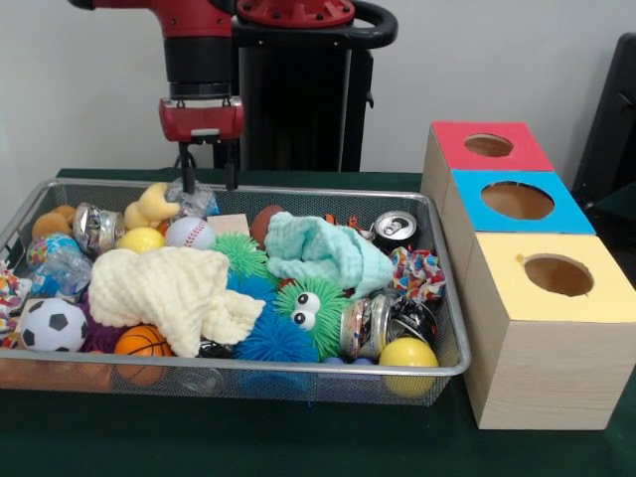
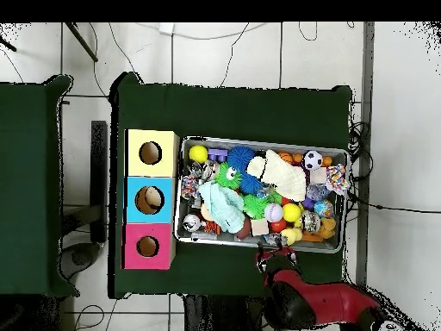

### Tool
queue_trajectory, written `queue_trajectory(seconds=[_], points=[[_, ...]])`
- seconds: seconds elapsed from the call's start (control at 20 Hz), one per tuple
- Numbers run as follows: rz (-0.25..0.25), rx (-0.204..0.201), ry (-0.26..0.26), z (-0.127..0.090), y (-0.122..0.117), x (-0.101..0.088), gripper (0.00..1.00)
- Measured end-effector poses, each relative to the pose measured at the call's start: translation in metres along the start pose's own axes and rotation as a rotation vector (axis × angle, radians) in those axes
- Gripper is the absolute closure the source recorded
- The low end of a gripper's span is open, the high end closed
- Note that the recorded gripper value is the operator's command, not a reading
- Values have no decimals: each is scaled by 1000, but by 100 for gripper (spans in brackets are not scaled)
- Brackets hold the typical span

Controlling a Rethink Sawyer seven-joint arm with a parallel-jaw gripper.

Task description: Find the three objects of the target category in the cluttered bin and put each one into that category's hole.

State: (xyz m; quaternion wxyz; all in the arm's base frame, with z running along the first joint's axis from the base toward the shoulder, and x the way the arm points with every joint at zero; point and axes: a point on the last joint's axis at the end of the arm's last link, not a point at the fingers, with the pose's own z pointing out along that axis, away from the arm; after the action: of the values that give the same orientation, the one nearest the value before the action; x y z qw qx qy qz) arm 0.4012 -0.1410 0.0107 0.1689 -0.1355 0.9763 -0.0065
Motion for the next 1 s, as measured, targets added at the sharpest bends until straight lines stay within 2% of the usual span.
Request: queue_trajectory(seconds=[0.15, 0.3, 0.6, 0.65, 1.0], points=[[9, -2, 0, 10, -6, 0, 0], [19, -10, 2, 32, -11, 1, 0], [25, -13, -2, 50, -16, 0, 0], [24, -16, -3, 53, -15, -1, 100], [22, -24, -3, 59, -13, -1, 100]])
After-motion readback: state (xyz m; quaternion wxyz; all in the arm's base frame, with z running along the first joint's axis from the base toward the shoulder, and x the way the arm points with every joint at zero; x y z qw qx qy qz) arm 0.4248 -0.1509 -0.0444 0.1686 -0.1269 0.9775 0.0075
